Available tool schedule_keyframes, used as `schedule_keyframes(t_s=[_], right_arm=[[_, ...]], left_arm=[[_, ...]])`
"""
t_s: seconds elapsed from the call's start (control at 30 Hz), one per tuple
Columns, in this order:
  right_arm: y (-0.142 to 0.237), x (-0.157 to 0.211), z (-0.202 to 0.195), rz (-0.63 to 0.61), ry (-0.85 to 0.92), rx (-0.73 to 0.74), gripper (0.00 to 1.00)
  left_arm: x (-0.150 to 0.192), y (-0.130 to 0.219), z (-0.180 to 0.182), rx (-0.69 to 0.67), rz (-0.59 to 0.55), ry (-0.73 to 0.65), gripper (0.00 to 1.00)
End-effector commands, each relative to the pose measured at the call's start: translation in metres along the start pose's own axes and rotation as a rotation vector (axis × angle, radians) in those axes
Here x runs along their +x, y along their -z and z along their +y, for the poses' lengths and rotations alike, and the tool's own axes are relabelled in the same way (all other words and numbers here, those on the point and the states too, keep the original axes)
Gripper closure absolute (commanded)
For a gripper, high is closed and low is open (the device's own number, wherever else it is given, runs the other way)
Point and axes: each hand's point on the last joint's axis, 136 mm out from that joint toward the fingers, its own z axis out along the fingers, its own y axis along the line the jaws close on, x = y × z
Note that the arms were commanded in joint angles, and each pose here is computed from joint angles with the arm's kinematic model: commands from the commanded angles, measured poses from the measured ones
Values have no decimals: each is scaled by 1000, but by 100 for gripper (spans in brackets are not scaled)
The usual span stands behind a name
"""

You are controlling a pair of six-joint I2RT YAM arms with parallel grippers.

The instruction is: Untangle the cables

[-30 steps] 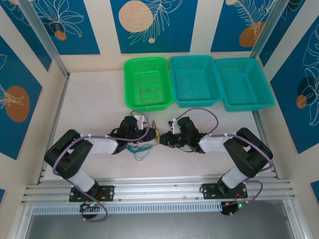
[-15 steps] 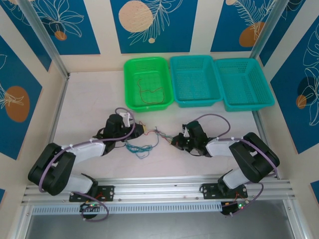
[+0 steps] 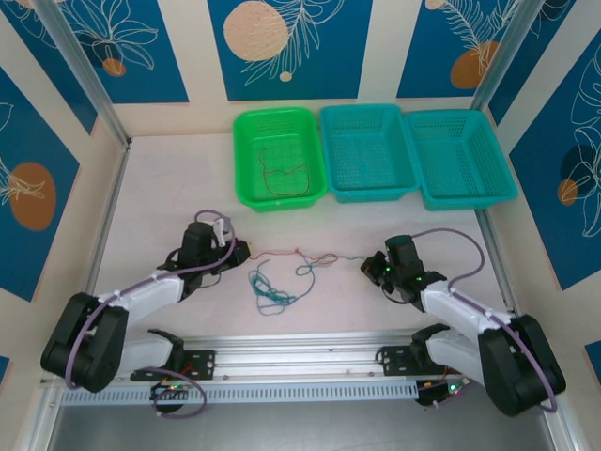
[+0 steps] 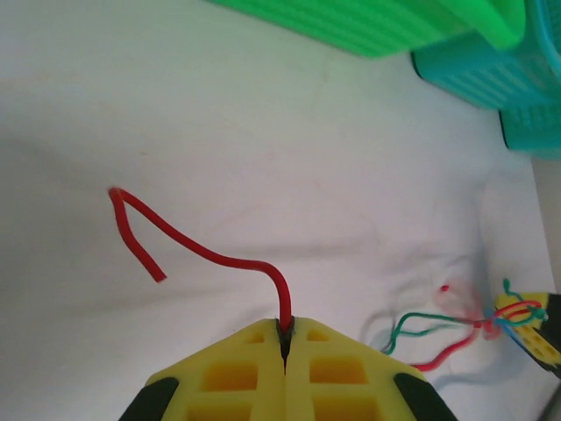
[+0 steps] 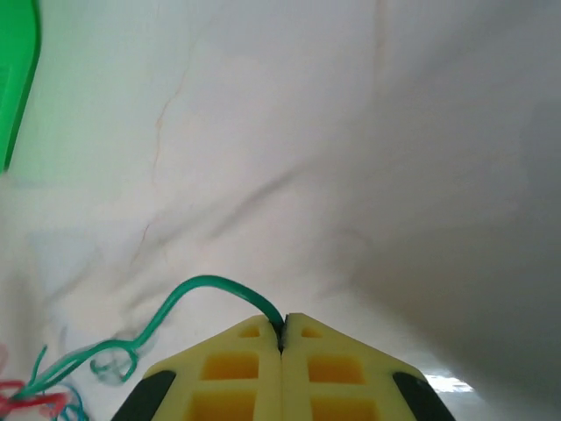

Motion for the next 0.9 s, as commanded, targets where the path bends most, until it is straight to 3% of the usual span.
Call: schedule_keyframes(t_s=[0.0,0.1,0.17,0.2,0.3,0.33,0.53,0.7,0.87], right_arm=[[9,-3,-16,-12,80,123,100],[5,11,10,41,196,27,99],[7,15,25,37,280,1,92],[9,16,31,33,314,0,86],[17,18,58,6,431,-29,56],[20,18,67,-6,466,-37,52],[19,29,112,-12,632,-67,49],[-4,53,149,39,773,-122,48],[-49,40,121,35,675,130,49]], left_arm=[[0,4,4,-2,-10,-25,100],[3,0,-12,76,8,-50,100],[4,-2,-13,74,14,-58,100],[4,-2,-13,71,12,-58,100],[5,-1,-14,75,9,-69,100],[5,0,-15,77,11,-74,100],[0,8,-24,95,-14,-104,100],[-17,24,-52,181,-78,-148,100],[-40,48,-83,228,-151,-206,100]])
